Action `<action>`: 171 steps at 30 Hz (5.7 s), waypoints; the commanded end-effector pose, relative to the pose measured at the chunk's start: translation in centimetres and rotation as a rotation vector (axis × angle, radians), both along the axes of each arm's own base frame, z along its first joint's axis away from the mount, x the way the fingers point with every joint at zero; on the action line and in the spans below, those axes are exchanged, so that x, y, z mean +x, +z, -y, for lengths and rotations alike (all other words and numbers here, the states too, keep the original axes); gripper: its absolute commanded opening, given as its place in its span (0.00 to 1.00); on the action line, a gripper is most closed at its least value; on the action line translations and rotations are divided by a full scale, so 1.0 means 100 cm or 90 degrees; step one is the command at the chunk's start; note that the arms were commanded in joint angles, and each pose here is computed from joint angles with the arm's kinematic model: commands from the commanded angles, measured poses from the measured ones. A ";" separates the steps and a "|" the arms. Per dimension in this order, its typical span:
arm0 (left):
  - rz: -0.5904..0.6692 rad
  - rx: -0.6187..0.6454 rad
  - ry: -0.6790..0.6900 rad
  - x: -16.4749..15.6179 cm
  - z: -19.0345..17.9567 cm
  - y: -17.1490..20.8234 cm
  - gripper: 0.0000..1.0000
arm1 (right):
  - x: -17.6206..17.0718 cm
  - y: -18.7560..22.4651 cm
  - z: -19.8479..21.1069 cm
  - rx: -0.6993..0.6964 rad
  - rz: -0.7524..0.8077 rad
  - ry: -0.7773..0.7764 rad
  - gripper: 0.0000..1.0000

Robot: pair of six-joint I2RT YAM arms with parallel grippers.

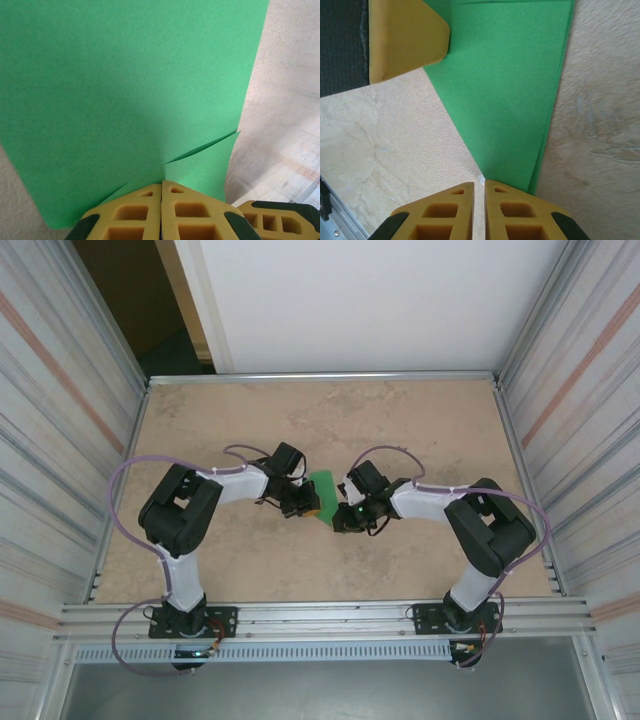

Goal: Fold a paper plane with a square sheet of paper (pick it up from the middle)

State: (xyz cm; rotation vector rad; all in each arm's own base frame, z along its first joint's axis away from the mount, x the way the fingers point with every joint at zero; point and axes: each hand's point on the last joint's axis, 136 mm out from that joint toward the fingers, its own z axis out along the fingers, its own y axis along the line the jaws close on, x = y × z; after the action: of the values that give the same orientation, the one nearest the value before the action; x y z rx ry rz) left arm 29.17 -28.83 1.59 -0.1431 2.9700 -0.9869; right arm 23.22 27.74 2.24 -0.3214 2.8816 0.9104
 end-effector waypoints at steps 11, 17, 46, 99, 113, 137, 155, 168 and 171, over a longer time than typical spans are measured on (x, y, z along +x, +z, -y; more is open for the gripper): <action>-0.061 0.131 0.013 -0.018 -0.040 -0.050 0.08 | 0.003 -0.007 0.009 -0.011 -0.021 -0.012 0.11; -0.064 0.134 0.011 -0.019 -0.041 -0.052 0.08 | 0.002 -0.011 0.015 -0.017 -0.026 -0.017 0.11; -0.079 0.150 0.011 -0.021 -0.047 -0.062 0.08 | -0.020 -0.030 0.041 -0.064 -0.069 -0.016 0.09; 0.143 -0.056 -0.071 0.023 0.014 0.044 0.11 | -0.001 -0.030 0.003 0.043 -0.073 -0.012 0.05; 0.123 -0.019 -0.090 -0.005 0.019 0.008 0.09 | -0.003 -0.031 0.003 0.043 -0.080 -0.007 0.05; 0.087 0.074 -0.084 -0.008 -0.004 -0.021 0.08 | 0.023 0.000 -0.013 0.077 -0.031 -0.025 0.09; 0.100 -0.029 -0.027 0.020 -0.013 0.004 0.12 | -0.011 -0.059 0.024 -0.040 -0.130 -0.041 0.05; 0.100 0.042 0.001 0.046 -0.067 -0.011 0.12 | -0.010 -0.057 0.028 -0.046 -0.133 -0.051 0.05; 0.130 0.038 0.011 0.054 -0.067 0.010 0.12 | -0.008 -0.053 0.025 -0.036 -0.127 -0.054 0.05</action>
State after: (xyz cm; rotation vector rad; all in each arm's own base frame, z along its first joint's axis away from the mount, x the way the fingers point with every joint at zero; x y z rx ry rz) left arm 33.65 -23.94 1.87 -0.0531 2.8150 -0.9828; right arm 25.39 28.90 1.21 -0.2411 2.8660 1.1180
